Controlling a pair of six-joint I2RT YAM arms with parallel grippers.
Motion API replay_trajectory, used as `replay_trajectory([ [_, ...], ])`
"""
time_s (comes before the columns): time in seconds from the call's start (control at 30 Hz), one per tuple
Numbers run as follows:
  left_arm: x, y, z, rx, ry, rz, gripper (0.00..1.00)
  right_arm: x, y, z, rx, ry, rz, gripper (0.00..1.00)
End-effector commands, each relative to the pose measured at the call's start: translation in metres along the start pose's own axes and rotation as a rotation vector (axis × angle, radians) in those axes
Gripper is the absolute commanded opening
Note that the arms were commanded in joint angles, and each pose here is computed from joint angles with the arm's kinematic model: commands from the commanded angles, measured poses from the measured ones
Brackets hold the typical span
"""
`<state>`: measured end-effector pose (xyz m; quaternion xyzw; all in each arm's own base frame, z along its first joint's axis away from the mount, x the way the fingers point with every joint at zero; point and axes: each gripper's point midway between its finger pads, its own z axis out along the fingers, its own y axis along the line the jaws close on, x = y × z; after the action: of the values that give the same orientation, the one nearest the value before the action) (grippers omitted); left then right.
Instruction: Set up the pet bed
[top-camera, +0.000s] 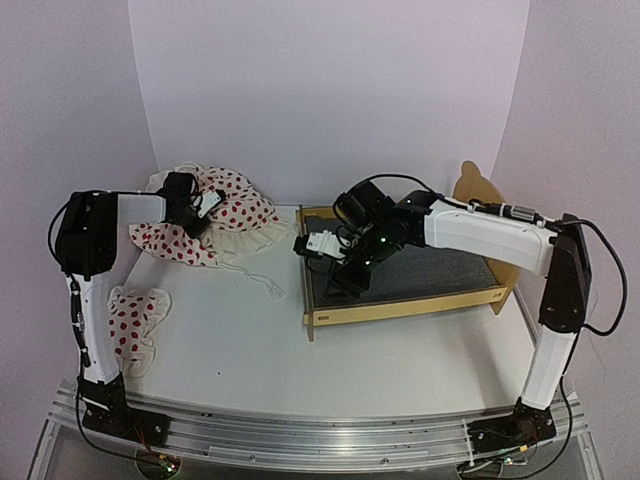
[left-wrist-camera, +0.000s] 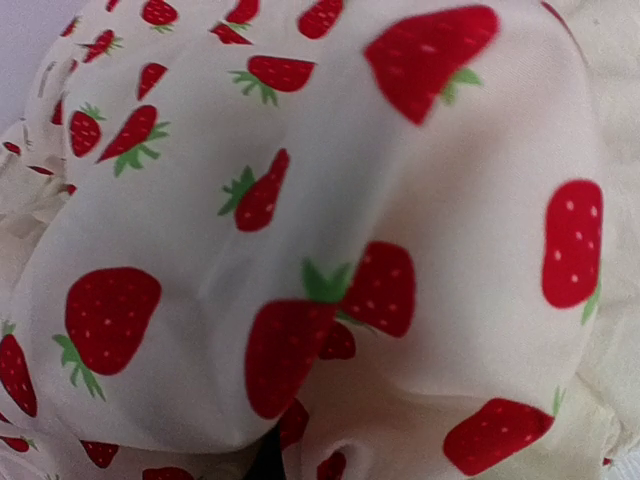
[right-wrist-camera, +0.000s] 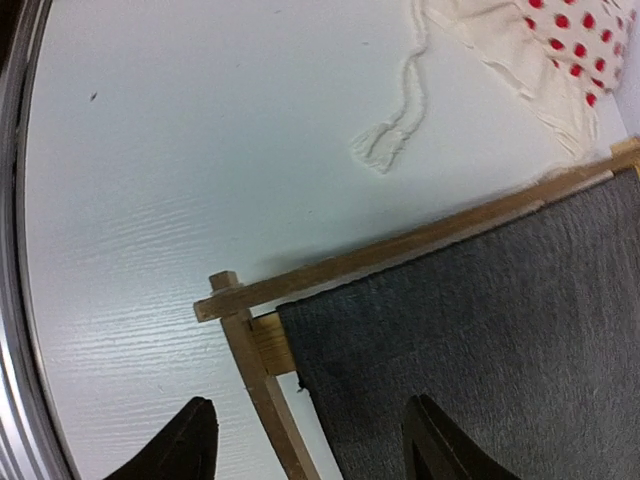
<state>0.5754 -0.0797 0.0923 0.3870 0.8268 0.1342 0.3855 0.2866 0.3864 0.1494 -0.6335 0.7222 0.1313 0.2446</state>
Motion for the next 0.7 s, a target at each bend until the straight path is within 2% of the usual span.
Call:
replay_trajectory([
  [0.0,-0.068,0.079,-0.056,-0.17,-0.198,-0.014,0.0,-0.033,-0.052,-0.06,0.123,-0.171,0.26,0.67],
  [0.2,-0.163,0.093,-0.185,-0.01,-0.512,0.074,0.0,-0.06,-0.108,-0.089,0.149,-0.318,0.554,0.78],
  [0.37,-0.196,0.079,-0.283,0.082,-0.694,0.229,0.0,-0.098,-0.125,-0.099,0.072,-0.443,0.655,0.9],
  [0.5,-0.207,0.071,-0.328,0.124,-0.763,0.26,0.0,-0.127,-0.133,-0.107,0.028,-0.563,0.67,0.93],
  [0.67,-0.222,0.06,-0.351,0.148,-0.806,0.269,0.0,-0.155,-0.131,-0.122,-0.029,-0.694,0.619,0.95],
])
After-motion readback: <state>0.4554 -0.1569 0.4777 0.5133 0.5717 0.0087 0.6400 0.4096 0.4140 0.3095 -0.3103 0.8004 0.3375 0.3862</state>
